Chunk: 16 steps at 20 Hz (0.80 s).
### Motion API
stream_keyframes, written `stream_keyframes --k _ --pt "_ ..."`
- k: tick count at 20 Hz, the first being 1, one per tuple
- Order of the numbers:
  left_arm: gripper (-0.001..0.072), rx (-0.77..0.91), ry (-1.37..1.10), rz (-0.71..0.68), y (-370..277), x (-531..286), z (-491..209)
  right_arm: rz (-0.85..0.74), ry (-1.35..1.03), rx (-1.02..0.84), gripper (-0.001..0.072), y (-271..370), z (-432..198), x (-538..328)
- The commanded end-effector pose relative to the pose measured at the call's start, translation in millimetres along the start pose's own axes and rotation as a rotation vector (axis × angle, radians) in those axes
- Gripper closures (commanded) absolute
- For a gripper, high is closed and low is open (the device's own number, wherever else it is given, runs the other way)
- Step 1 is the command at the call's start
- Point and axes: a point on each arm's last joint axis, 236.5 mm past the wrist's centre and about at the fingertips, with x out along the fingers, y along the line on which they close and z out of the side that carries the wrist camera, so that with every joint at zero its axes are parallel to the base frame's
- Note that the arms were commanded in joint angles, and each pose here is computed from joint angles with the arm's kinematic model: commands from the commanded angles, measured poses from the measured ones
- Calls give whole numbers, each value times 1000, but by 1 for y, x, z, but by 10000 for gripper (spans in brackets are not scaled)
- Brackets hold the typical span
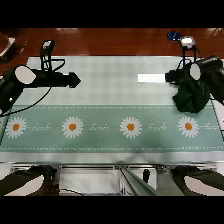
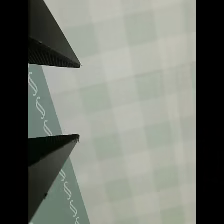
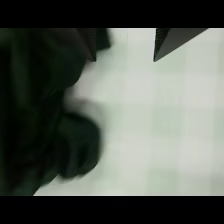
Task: Fold the shirts.
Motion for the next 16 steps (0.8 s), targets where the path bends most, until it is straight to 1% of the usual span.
stream_keyframes --k 1,3,5,8,11,12,15,16 --pt "201 0 -10 3 1 1 2 -88 -158 90 294 -45 53 -19" --pt "201 0 -16 5 1 1 3 -124 -177 182 294 -79 63 -16" --pt "201 0 -35 9 2 1 8 -148 -130 256 294 -109 54 9" --pt "201 0 -41 10 3 1 9 -130 33 408 294 -139 15 59" --pt "201 0 -41 10 3 1 9 -150 236 505 295 -163 -49 97" --pt "201 1 -41 10 3 1 9 -139 303 517 296 -164 -68 106" --pt "201 2 -35 11 3 3 8 39 471 512 299 -132 -109 125" --pt "201 0 -30 11 4 5 7 56 504 507 299 -127 -117 128"
